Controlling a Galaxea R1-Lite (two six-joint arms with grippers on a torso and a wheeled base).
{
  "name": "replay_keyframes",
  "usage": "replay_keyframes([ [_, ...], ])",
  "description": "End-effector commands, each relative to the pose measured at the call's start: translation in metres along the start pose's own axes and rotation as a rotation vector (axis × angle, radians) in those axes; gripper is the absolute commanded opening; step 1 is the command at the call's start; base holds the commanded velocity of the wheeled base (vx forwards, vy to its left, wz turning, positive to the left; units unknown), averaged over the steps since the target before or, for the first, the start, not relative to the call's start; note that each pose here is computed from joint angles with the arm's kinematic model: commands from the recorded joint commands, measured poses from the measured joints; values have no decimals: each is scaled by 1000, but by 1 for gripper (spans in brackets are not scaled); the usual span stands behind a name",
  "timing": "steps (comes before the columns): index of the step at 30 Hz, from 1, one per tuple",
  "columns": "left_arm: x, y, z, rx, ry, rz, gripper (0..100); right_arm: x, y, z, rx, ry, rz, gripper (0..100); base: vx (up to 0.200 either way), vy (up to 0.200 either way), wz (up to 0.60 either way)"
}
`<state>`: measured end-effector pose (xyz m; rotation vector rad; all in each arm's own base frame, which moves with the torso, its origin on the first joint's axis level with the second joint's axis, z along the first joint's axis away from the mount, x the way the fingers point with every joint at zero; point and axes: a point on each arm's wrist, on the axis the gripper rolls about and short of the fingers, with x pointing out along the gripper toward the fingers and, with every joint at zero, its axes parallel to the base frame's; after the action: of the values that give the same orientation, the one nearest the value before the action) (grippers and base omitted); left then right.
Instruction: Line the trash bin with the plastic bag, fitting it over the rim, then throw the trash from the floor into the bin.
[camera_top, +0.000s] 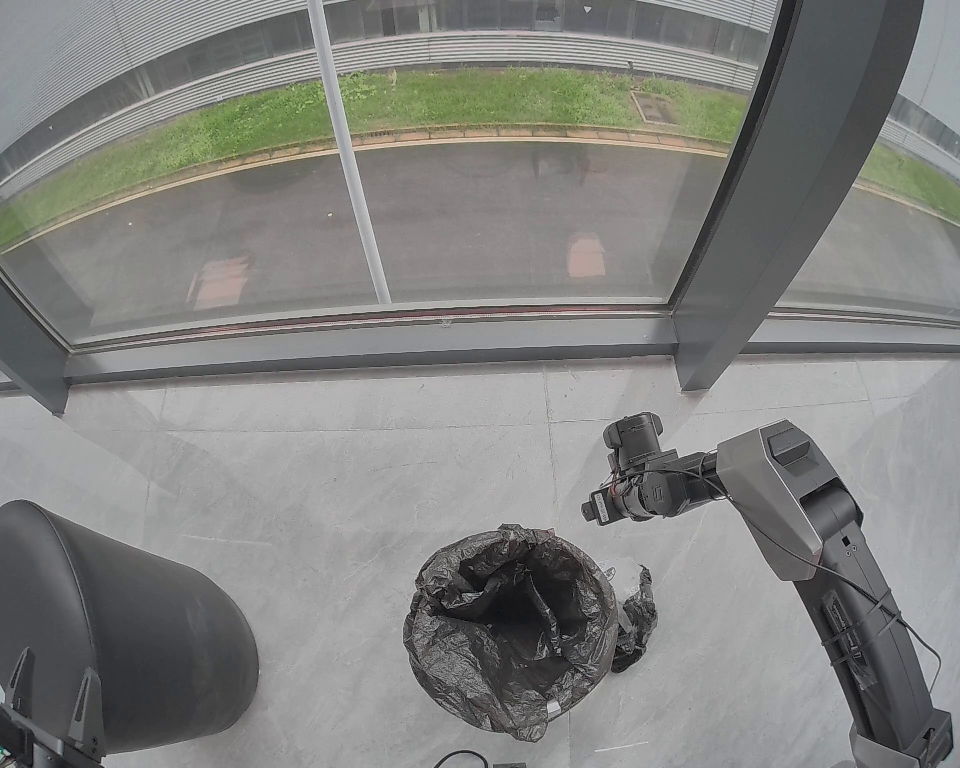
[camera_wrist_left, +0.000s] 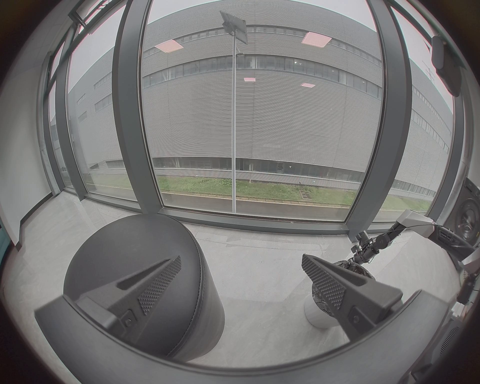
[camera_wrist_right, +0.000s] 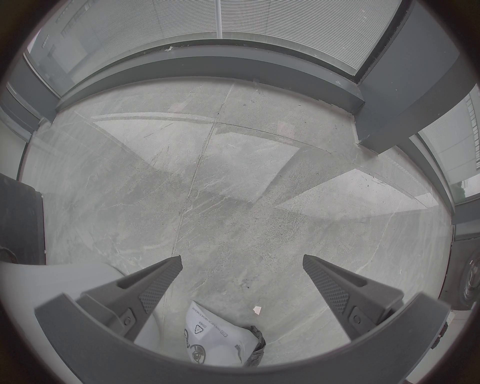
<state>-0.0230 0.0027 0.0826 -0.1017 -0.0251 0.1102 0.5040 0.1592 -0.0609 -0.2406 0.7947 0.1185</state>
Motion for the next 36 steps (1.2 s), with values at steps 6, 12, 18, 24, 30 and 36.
replay_keyframes([
  [6,-1,0,-2,-2,-10,0,100,-7,-1,-3,-32,86,4,100,0,0,0],
  [12,-1,0,-2,-2,-10,0,100,-8,-1,-11,-55,164,8,100,0,0,0],
  [18,-1,0,-2,-2,-10,0,100,-9,0,-19,-70,227,11,100,0,0,0],
  [24,-1,0,-2,-2,-8,0,100,-6,3,-27,-84,279,17,100,0,0,0],
  [30,-1,0,-2,-3,-8,0,100,-3,10,-33,-100,293,26,100,0,0,0],
  [36,-1,0,-2,-3,-10,0,100,2,13,-41,-111,312,30,100,0,0,0],
])
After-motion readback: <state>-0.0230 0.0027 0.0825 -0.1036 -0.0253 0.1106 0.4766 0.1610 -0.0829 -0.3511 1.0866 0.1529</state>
